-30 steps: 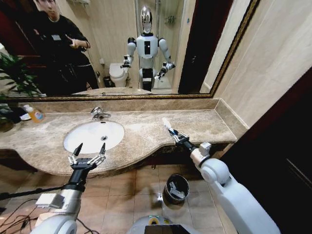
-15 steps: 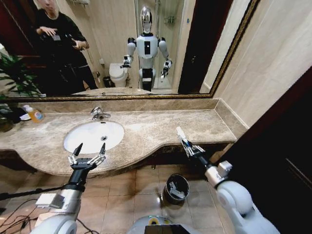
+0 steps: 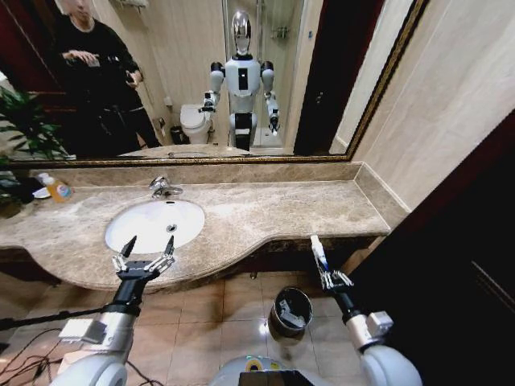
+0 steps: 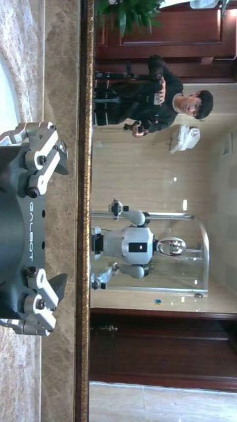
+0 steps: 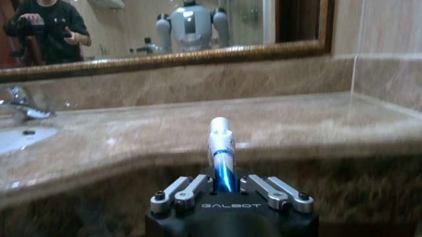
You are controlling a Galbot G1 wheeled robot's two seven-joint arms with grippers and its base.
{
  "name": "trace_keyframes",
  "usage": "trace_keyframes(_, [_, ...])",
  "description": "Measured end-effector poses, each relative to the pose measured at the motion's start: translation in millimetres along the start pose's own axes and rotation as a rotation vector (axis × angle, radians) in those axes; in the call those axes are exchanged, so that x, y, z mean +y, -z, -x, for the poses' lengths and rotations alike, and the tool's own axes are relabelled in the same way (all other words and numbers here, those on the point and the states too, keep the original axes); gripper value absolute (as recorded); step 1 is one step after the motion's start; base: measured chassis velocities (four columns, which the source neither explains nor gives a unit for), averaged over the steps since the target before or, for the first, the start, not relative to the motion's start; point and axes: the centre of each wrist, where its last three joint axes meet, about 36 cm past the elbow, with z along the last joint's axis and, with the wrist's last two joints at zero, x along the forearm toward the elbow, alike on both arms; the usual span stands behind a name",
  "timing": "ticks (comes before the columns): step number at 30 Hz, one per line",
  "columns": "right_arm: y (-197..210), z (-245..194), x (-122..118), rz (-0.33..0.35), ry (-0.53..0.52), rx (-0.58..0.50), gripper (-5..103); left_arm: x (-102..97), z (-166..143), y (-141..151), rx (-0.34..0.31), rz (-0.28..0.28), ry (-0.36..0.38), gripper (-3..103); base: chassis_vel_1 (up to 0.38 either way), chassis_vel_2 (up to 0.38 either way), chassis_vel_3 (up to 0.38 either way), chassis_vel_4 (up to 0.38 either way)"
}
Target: Pick up the trash from the sink and place it in the trash bin.
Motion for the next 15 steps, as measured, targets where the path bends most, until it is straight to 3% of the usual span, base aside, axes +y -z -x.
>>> trace_keyframes(11, [-105.7, 18.4, -10.5, 0.036, 0.016, 0.198, 16, 0.0, 0.0, 0.0, 0.000, 0.000, 0.000, 100, 0.000, 0.000, 0.000, 0.000])
trace_keyframes(15, [-132.4, 37.7, -11.0, 0.010, 0.014, 0.242, 16, 0.0, 0.0, 0.0, 0.000, 0.000, 0.000, 100, 0.000, 0.000, 0.000, 0.000])
